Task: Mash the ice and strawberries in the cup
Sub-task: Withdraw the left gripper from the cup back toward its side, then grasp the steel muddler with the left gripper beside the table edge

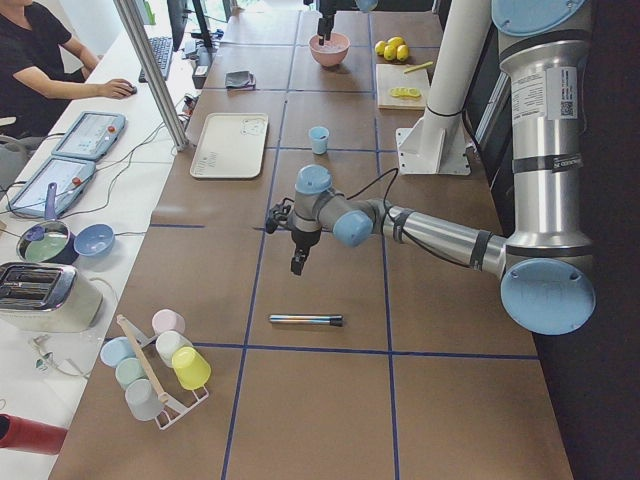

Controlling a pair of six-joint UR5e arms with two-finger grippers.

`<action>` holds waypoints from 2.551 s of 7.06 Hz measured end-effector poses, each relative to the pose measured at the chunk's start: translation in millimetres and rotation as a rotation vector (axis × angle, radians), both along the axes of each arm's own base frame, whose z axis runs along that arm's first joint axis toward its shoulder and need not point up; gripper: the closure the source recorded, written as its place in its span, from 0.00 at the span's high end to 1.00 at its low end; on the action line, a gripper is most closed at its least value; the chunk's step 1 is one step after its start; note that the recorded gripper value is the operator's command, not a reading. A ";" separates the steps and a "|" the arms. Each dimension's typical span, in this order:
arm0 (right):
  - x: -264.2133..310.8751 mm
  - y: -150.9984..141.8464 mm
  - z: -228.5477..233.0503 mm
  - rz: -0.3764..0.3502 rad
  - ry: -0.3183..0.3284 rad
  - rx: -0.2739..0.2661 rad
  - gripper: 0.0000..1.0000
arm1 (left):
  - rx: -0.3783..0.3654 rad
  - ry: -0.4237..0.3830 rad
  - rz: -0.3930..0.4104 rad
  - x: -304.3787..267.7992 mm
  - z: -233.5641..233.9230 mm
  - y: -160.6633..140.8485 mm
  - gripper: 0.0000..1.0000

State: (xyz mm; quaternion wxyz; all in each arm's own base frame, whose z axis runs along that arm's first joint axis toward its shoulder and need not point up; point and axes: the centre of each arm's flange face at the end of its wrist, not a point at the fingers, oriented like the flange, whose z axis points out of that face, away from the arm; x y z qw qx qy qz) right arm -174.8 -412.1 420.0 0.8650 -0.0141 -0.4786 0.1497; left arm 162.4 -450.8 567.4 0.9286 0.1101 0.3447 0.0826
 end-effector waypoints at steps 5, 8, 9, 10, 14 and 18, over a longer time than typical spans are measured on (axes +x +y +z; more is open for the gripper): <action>54.8 4.9 36.6 -0.042 0.053 0.095 1.00 | -0.106 0.011 -0.061 -13.1 103.7 -45.1 0.81; 56.9 6.2 34.9 -0.043 0.051 0.103 1.00 | -0.141 0.014 -0.076 -11.8 112.1 -45.9 0.81; 56.9 6.4 33.7 -0.043 0.050 0.105 1.00 | -0.158 0.021 -0.067 -10.5 117.1 -44.1 0.81; 56.7 6.2 32.9 -0.043 0.049 0.106 1.00 | -0.169 0.027 -0.060 -9.3 120.0 -42.7 0.81; 55.7 5.3 33.0 -0.042 0.048 0.105 1.00 | -0.191 0.044 -0.040 -4.7 123.7 -39.8 0.81; 55.7 5.4 32.2 -0.041 0.047 0.105 1.00 | -0.205 0.050 -0.031 -2.8 128.3 -39.1 0.08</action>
